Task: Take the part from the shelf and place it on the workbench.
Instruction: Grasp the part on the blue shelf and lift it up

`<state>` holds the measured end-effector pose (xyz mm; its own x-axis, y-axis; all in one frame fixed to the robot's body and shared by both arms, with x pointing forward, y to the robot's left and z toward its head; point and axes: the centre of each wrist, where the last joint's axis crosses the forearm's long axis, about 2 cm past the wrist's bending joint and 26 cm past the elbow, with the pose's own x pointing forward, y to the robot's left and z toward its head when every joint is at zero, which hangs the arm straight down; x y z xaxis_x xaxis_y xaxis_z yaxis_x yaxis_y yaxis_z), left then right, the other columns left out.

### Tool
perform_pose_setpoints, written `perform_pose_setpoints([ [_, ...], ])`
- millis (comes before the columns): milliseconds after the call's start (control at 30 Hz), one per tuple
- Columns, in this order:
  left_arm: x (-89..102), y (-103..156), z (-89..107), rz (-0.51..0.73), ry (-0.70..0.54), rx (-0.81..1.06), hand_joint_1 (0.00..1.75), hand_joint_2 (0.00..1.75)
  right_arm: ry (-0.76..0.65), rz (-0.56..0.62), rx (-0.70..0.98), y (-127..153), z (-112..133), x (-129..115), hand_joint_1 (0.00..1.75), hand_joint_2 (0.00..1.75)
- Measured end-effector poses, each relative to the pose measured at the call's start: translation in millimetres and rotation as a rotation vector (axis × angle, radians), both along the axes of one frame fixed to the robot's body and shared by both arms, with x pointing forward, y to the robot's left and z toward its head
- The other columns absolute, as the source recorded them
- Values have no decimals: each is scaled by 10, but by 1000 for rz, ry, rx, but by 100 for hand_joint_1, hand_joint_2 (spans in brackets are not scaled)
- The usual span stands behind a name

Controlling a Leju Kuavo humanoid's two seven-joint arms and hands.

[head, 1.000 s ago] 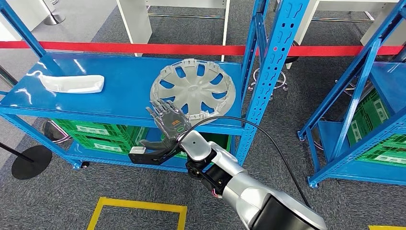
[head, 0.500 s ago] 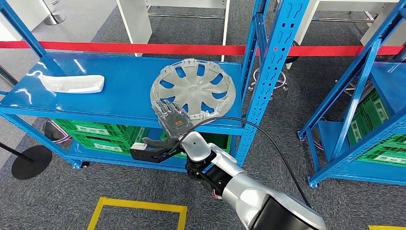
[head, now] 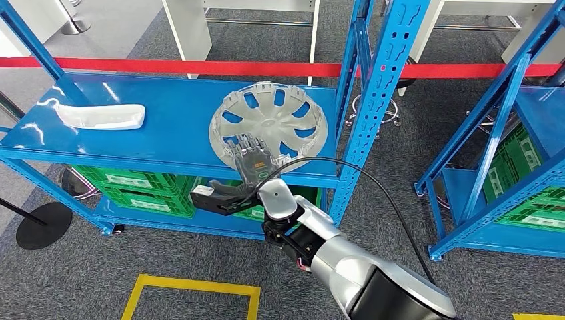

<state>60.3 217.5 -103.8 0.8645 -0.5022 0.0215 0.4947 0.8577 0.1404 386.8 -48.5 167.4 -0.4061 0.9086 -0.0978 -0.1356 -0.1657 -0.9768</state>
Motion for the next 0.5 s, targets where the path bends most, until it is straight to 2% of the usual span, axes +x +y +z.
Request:
perform_pose_setpoints([
  [500, 2, -20, 4, 11, -39, -9, 0, 0, 54, 10, -60, -15, -42, -10, 0, 0],
])
